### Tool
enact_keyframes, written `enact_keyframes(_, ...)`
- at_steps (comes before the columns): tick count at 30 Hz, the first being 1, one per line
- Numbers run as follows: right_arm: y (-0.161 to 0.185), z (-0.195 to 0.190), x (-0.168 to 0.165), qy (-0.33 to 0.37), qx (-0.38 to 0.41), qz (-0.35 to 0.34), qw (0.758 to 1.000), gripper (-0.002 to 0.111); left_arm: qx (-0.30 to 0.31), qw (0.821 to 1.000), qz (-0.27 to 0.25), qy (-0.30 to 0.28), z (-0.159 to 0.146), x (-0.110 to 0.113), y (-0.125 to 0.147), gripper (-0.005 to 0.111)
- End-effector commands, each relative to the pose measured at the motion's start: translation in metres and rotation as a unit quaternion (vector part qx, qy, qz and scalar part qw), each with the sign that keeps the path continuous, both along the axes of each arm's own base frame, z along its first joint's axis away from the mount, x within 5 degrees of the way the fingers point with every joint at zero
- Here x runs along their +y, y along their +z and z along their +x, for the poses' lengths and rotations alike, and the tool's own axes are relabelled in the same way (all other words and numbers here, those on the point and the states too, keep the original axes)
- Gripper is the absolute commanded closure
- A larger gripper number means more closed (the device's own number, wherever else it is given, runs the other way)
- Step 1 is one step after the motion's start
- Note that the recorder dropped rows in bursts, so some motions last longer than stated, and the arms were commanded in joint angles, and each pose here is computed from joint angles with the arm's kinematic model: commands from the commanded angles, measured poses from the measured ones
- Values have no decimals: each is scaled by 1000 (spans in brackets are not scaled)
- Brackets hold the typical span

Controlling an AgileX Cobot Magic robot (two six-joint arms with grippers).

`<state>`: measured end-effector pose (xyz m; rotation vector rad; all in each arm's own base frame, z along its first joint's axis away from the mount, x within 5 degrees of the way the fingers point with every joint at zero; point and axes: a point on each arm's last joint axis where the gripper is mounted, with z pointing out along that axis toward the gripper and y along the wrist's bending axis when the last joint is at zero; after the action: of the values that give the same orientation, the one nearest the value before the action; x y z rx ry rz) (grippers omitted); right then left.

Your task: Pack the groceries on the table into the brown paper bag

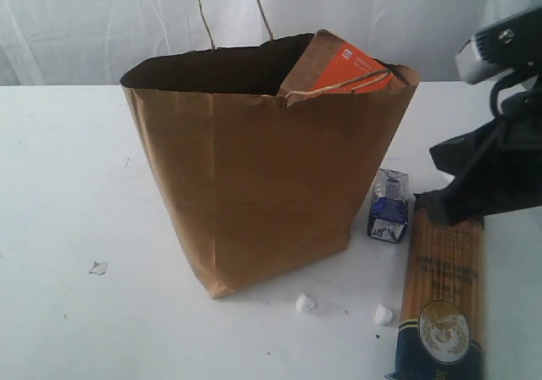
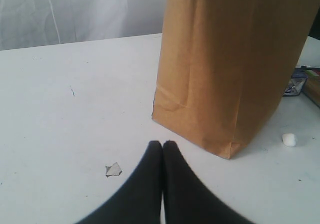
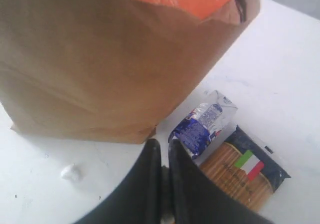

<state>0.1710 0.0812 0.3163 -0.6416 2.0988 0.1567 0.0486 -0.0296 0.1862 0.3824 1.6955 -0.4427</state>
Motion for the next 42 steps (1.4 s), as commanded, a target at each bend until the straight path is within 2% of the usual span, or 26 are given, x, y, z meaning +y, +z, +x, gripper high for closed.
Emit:
enact_keyframes(1, 31, -8, -6, -8, -51, 28, 998, 108, 2, 1000, -1, -1, 0, 0, -1, 107)
enact_keyframes(6, 72, -10, -8, -8, -120, 48, 992, 108, 2, 1000, -1, -1, 0, 0, -1, 107)
enact_keyframes(10, 105, -10, -6, -3, -201, 92, 975, 108, 2, 1000, -1, -1, 0, 0, -1, 107)
enact_keyframes(12, 112, -7, -1, 3, -211, 117, 971, 108, 2, 1000, -1, -1, 0, 0, -1, 107)
enact_keyframes(27, 69, 64, 83, 77, -117, 89, 986, 108, 2, 1000, -1, -1, 0, 0, -1, 107)
enact_keyframes(33, 53, 82, 99, 82, -94, 77, 989, 107, 2, 1000, -1, -1, 0, 0, -1, 107)
enact_keyframes(36, 50, 85, 102, 82, -97, 80, 989, 94, 2, 1000, -1, -1, 0, 0, -1, 107)
enact_keyframes(40, 52, 88, 103, 82, -113, 89, 986, 66, 2, 1000, -1, -1, 0, 0, -1, 107)
enact_keyframes(42, 53, 88, 103, 82, -113, 90, 986, 60, 2, 1000, -1, -1, 0, 0, -1, 107)
